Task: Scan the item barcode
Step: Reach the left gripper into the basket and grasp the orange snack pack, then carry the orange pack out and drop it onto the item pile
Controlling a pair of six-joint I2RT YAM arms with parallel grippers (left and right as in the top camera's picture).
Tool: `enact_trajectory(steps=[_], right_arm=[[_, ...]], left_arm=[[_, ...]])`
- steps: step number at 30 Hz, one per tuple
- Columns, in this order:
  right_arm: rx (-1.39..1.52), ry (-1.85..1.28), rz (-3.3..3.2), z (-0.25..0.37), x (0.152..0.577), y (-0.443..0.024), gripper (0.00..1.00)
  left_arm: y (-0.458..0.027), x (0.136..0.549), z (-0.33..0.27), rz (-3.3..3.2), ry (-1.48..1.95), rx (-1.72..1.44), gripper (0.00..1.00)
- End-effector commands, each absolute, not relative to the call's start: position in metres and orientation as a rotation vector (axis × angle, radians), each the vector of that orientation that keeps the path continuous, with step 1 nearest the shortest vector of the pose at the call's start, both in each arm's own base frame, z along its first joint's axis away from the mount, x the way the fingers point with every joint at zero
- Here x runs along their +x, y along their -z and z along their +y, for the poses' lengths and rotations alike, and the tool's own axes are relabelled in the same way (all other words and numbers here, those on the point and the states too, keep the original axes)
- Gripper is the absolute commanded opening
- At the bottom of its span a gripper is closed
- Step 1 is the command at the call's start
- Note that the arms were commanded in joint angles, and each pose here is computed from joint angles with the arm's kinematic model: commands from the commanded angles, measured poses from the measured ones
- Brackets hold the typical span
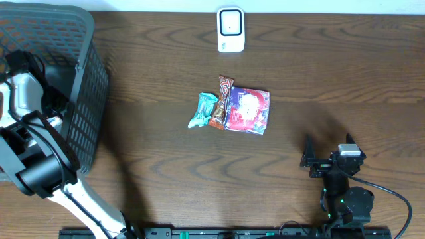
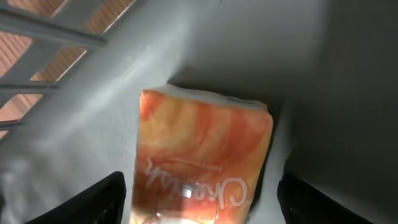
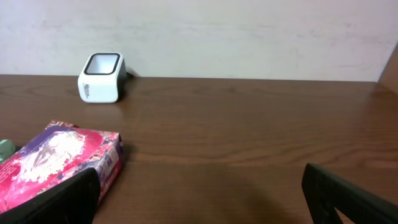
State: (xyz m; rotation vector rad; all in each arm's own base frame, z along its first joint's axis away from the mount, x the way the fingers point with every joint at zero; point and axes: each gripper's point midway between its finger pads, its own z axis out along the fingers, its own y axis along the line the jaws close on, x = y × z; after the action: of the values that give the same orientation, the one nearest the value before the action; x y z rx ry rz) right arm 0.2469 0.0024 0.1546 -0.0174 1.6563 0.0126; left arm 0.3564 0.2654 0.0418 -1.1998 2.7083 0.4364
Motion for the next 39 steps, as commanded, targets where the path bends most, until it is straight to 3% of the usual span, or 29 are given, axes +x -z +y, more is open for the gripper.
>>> enact_trajectory(steps=[1,2,4,5,7,11,14,15,17,20,23,25,27,30,35,39], right_arm=[[-0.011,-0.006,1.659,0.000,0.247,-0.154,0.99],[-0.011,-0.006,1.659,0.000,0.247,-0.154,0.99],[-0.011,-0.006,1.659,0.000,0.247,-0.154,0.99],[-0.010,-0.006,1.659,0.000,0.247,-0.154,0.99],[-0.011,-0.006,1.659,0.000,0.247,-0.154,0.99],[-0.011,-0.006,1.659,0.000,0.247,-0.154,0.99],[-0.011,-0.006,1.658,0.000,0.247,-0.154,0.99],[-0.011,-0.006,1.659,0.000,0.247,-0.154,0.99],[-0.011,-0.006,1.659,0.000,0.247,-0.154,0.99],[-0.011,-0.006,1.658,0.000,0.247,-0.154,0.99],[-0.011,-0.006,1.659,0.000,0.247,-0.154,0.99],[-0.011,-0.006,1.659,0.000,0.247,-0.154,0.99],[-0.011,-0.006,1.659,0.000,0.247,-0.154,0.99],[-0.011,-0.006,1.658,0.000,0.247,-0.154,0.99],[-0.011,-0.006,1.659,0.000,0.247,-0.154,0.99],[-0.011,-0.006,1.659,0.000,0.247,-0.154,0.99]], left_arm=[[-0.035,0.353,0.268,2.711,-0.457,-1.205,0.64],[-0.033,0.351,0.266,2.719,-0.456,-1.206,0.55],[-0.032,0.346,0.264,2.742,-0.455,-1.211,0.13],[-0.033,0.344,0.263,2.745,-0.455,-1.212,0.07],[-0.058,0.345,0.262,2.707,-0.456,-1.203,0.07],[-0.212,0.359,0.259,2.243,-0.356,-1.206,0.07],[-0.355,0.368,0.168,1.964,0.152,-0.817,0.07],[-0.386,0.364,0.120,1.937,0.321,-0.650,0.08],[-0.401,0.366,0.063,1.950,0.439,-0.498,0.08],[-0.378,0.377,-0.037,2.083,0.586,-0.204,0.07],[-0.321,0.393,-0.099,2.263,0.572,-0.061,0.07],[-0.266,0.415,-0.121,2.391,0.455,-0.043,0.08],[-0.181,0.435,-0.165,2.568,0.449,0.041,0.08],[-0.104,0.452,-0.194,2.669,0.438,0.093,0.13],[-0.062,0.452,-0.195,2.748,0.417,0.075,0.17],[-0.083,0.453,-0.198,2.724,0.481,-0.046,0.57]])
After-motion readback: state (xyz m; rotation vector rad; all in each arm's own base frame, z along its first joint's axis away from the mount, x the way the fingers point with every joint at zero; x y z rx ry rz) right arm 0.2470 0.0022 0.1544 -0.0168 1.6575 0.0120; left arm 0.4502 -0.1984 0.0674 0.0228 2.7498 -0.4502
